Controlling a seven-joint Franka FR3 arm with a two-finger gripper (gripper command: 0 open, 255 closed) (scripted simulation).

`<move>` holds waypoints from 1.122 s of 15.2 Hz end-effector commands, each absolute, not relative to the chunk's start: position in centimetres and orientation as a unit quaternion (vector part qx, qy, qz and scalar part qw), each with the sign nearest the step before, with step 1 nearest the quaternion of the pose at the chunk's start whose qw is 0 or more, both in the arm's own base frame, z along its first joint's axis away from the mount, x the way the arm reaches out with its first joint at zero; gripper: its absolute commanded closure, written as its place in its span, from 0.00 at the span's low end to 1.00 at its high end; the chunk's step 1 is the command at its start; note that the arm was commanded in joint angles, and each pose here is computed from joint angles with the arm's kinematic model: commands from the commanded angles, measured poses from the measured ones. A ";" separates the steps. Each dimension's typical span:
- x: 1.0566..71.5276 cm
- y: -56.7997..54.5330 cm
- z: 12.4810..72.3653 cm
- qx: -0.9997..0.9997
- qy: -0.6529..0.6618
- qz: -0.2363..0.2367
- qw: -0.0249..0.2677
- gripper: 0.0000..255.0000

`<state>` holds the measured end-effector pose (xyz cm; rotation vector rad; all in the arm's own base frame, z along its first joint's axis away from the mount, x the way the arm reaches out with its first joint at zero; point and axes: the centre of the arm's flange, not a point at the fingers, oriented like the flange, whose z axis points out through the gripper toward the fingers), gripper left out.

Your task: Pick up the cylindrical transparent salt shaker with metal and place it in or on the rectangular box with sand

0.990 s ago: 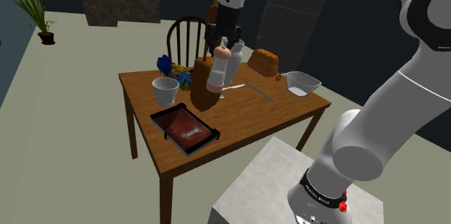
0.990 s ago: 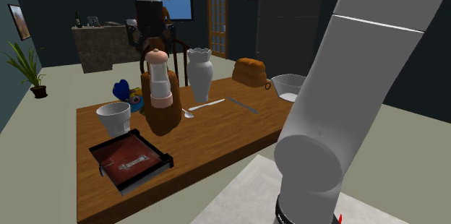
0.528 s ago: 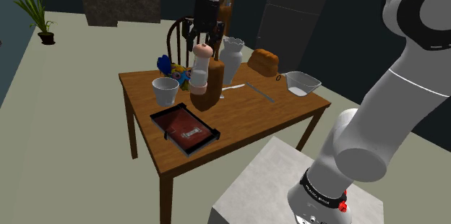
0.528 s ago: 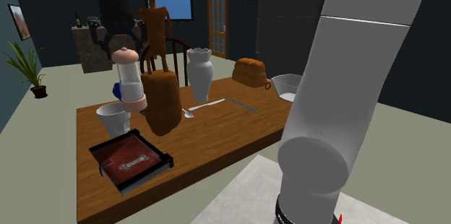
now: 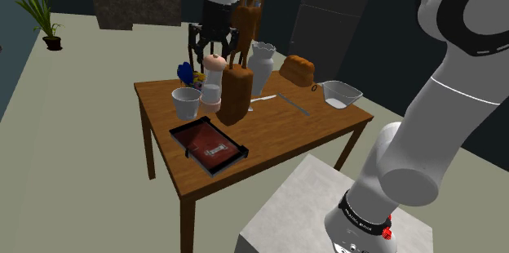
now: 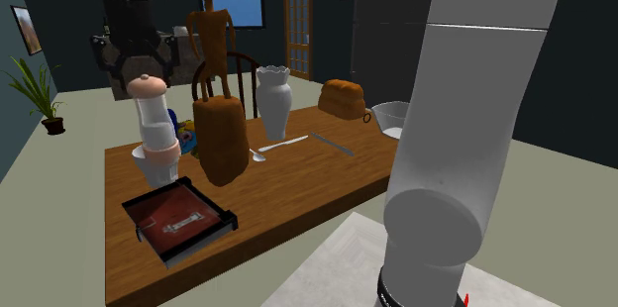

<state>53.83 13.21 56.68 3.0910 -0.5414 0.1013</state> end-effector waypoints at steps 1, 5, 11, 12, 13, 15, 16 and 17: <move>53.9 13.2 55.6 0.984 -0.173 0.033 0.001 1.00; 53.9 13.2 53.5 0.984 -0.173 0.033 0.001 1.00; 53.9 13.2 50.4 0.984 -0.173 0.033 0.001 1.00; 53.9 13.2 49.8 0.984 -0.173 0.033 0.001 1.00; 53.9 13.2 49.3 0.984 -0.173 0.033 0.001 1.00; 53.9 13.2 48.2 0.984 -0.173 0.033 0.001 1.00; 53.9 13.2 47.7 0.984 -0.173 0.033 0.001 1.00; 53.9 13.2 47.2 0.984 -0.173 0.033 0.001 1.00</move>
